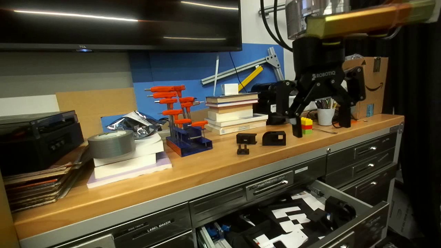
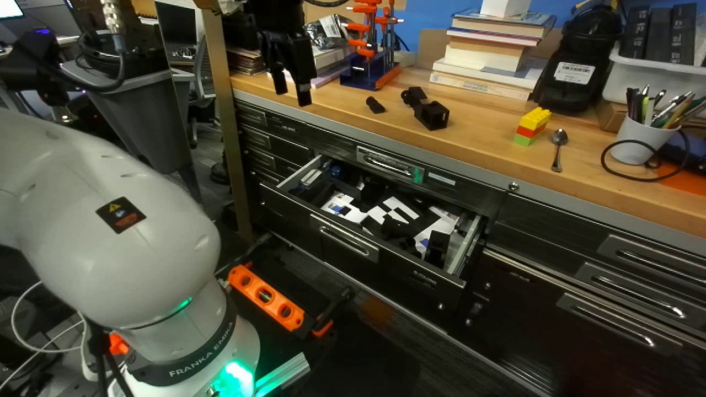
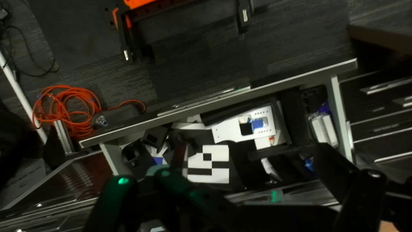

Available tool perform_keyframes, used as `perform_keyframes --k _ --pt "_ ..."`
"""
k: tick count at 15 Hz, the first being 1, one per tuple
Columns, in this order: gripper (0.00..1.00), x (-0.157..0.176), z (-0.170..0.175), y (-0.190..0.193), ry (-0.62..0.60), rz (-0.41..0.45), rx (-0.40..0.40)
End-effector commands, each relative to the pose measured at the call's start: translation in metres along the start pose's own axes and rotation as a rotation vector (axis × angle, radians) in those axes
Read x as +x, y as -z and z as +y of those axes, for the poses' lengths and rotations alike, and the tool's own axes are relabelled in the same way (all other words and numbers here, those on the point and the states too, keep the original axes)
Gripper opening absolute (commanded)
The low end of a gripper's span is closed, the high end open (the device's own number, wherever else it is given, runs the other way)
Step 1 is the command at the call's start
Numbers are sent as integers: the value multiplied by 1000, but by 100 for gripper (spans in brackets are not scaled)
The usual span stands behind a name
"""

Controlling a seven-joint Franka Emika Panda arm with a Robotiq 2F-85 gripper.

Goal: Put the blue objects into the drawer then close the drawer.

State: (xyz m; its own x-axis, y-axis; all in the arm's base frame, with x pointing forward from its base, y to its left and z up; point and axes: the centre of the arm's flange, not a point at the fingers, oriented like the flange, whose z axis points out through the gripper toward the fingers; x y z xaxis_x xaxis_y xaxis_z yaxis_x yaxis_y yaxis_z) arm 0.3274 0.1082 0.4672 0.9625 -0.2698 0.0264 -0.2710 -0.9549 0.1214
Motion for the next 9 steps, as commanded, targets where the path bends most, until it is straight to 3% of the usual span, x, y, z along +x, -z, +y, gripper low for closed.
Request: perform_keyframes --k 1,5,9 --pt "100 47 -3 -12 -116 108 -31" --pt "100 99 -7 -39 -211 149 -13" --pt "100 146 -26 -57 -211 182 75"
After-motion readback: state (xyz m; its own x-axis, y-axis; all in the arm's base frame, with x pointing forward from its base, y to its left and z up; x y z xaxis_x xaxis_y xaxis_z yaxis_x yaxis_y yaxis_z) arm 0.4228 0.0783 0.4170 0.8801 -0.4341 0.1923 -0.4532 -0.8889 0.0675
